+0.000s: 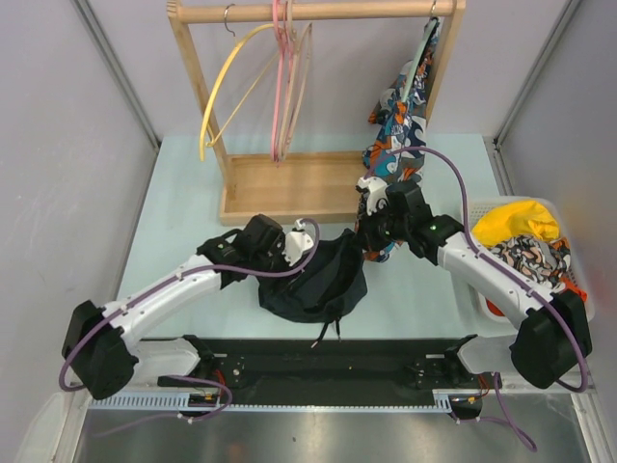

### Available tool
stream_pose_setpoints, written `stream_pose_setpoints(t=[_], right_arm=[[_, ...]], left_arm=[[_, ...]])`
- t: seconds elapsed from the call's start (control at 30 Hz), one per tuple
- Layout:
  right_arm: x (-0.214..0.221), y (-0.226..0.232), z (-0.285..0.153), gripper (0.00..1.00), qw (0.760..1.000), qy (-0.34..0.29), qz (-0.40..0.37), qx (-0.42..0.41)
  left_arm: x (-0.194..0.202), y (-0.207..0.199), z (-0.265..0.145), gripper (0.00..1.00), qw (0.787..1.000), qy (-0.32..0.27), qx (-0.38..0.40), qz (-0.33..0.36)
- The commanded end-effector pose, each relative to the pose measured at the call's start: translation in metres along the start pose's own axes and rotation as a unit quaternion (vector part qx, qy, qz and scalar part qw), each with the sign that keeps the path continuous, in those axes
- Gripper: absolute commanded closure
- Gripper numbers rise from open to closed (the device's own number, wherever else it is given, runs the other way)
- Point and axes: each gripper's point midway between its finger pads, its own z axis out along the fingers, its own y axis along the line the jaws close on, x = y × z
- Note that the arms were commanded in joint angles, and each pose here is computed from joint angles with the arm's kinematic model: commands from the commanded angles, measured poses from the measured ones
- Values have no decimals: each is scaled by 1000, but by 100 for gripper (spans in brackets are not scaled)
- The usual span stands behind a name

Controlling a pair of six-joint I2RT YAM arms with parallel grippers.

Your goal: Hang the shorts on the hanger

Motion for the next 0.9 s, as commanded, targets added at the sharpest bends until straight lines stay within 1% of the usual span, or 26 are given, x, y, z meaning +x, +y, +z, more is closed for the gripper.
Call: stream_pose_setpoints(t=[0.0,0.1,0.3,0.37,0.47,0.57,0.6,0.7,0.73,0.83,0.87], right_arm=[[-7,3,-11,100,1000,-15,-3,6],[-4,1,-11,100,1000,-10,-7,8],[0,4,-8,100,1000,-1,-12,2],[3,6,-7,100,1000,2,-15,1],[8,12,-6,100,1000,10,-21,-5],[15,18,-3,99,999,22,-33,-11],[16,19,-2,99,999,23,-36,-11],[19,18,-1,97,999,29,-39,-6],[20,18,-1,97,999,31,-41,-4],[23,15,2,97,999,37,-40,2],[24,14,2,97,999,38,-39,5]], left_arm=[[27,11,11,29,995,54,-47,-64],[29,14,12,26,994,59,-57,-70],[26,20,9,26,992,82,-71,-72],[30,26,4,26,988,100,-87,-75],[23,33,-6,27,988,100,-103,-64],[8,27,-17,26,994,65,-79,-32],[2,27,-26,25,995,45,-84,-26],[-1,30,-35,22,995,29,-95,-14],[2,30,-35,21,995,34,-97,-18],[22,32,-28,21,990,81,-108,-34],[25,34,-26,21,989,87,-113,-37]])
